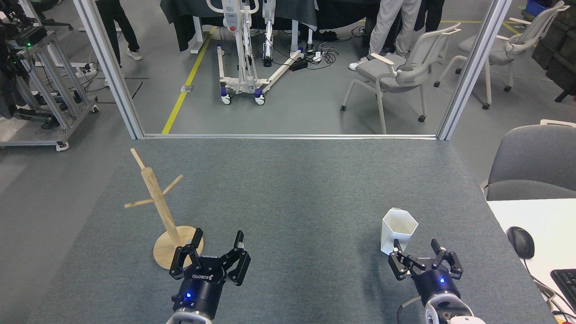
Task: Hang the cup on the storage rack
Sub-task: 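Close the right gripper around the white cup's rim, then lift the cup with the right gripper and bring it toward the left gripper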
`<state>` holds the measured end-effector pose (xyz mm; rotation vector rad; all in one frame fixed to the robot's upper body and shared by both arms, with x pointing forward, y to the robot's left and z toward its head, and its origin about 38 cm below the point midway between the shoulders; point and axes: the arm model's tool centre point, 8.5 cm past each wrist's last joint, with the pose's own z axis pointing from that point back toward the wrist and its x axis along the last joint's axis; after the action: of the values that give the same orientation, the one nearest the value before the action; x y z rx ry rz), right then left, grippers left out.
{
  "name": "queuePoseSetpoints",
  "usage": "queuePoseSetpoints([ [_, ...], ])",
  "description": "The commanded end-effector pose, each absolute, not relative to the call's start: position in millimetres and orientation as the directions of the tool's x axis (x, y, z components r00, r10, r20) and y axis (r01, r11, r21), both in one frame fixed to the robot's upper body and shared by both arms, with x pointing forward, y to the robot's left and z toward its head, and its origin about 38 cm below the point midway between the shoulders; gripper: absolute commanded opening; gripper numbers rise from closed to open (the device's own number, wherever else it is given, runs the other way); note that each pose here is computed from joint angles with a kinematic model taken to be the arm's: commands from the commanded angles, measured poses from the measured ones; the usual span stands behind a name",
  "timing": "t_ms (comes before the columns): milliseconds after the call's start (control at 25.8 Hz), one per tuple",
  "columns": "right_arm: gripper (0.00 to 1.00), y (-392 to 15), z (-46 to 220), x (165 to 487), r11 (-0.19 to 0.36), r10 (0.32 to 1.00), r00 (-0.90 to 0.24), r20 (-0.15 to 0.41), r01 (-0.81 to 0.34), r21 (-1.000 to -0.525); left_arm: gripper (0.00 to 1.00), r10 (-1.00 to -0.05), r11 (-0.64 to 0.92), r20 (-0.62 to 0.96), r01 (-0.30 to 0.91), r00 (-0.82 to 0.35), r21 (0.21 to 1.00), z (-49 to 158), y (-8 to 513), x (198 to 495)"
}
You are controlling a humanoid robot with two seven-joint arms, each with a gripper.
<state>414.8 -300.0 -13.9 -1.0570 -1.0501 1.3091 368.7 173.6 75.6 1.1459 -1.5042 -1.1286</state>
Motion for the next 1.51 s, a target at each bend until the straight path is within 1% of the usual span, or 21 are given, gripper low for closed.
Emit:
queuePoseSetpoints([
  [0,1.00,-295.7,-15.5,415.2,-0.010,1.000,-0.013,-0.007,-0.213,-0.977,1.00,-0.979,0.148,0.123,-0.155,-0.160,0.977,76.8,174.5,370.0],
  [77,1.00,-293.5,-17.0,415.1,-0.013,1.000,-0.019,-0.009,-0.217,-0.976,0.99,-0.979,0.150,0.123,-0.163,-0.163,0.975,79.9,174.4,369.9],
  [348,1.00,-277.4,-18.6,428.9,-0.038,0.998,-0.062,-0.024,-0.235,-0.971,0.99,-0.979,0.152,0.125,-0.165,-0.162,0.975,80.3,173.6,371.3],
  [697,1.00,-275.4,-13.1,451.3,-0.040,0.998,-0.055,-0.027,-0.248,-0.968,0.99,-0.980,0.149,0.124,-0.156,-0.157,0.976,76.0,173.6,371.3],
  [852,1.00,-276.7,-9.2,461.4,-0.039,0.999,-0.046,-0.028,-0.252,-0.967,0.99,-0.980,0.151,0.129,-0.146,-0.151,0.978,69.3,173.1,371.2],
  [968,0.99,-274.2,-6.2,468.9,-0.034,0.999,-0.043,-0.024,-0.255,-0.966,0.99,-0.981,0.146,0.120,-0.168,-0.153,0.975,73.1,175.7,370.1],
  [1006,0.97,-274.9,-4.6,471.4,-0.035,0.999,-0.041,-0.025,-0.253,-0.967,0.99,-0.981,0.147,0.122,-0.164,-0.154,0.975,71.6,175.8,369.6],
  [1123,0.76,-275.5,-2.1,475.3,-0.036,0.999,-0.040,-0.027,-0.253,-0.967,0.99,-0.980,0.152,0.128,-0.159,-0.152,0.975,69.6,173.4,370.9],
  [1200,0.61,-276.7,0.3,477.1,-0.038,0.999,-0.042,-0.029,-0.248,-0.968,1.00,-0.978,0.156,0.129,-0.171,-0.161,0.973,74.3,171.3,372.0],
  [1316,0.46,-276.9,4.3,478.7,-0.039,0.998,-0.055,-0.026,-0.238,-0.971,0.99,-0.976,0.161,0.131,-0.176,-0.174,0.971,77.0,169.0,373.1],
  [1394,0.35,-276.0,9.9,480.5,-0.037,0.997,-0.080,-0.019,-0.222,-0.974,0.99,-0.968,0.166,0.128,-0.170,-0.217,0.971,77.7,164.1,375.3],
  [1432,0.28,-272.1,15.8,482.7,-0.034,0.994,-0.109,-0.011,-0.207,-0.978,0.99,-0.964,0.168,0.128,-0.160,-0.235,0.973,76.5,162.2,375.4],
  [1471,0.24,-268.4,24.6,485.2,-0.031,0.990,-0.144,-0.005,-0.182,-0.983,0.99,-0.959,0.173,0.130,-0.157,-0.253,0.972,76.5,160.0,374.8],
])
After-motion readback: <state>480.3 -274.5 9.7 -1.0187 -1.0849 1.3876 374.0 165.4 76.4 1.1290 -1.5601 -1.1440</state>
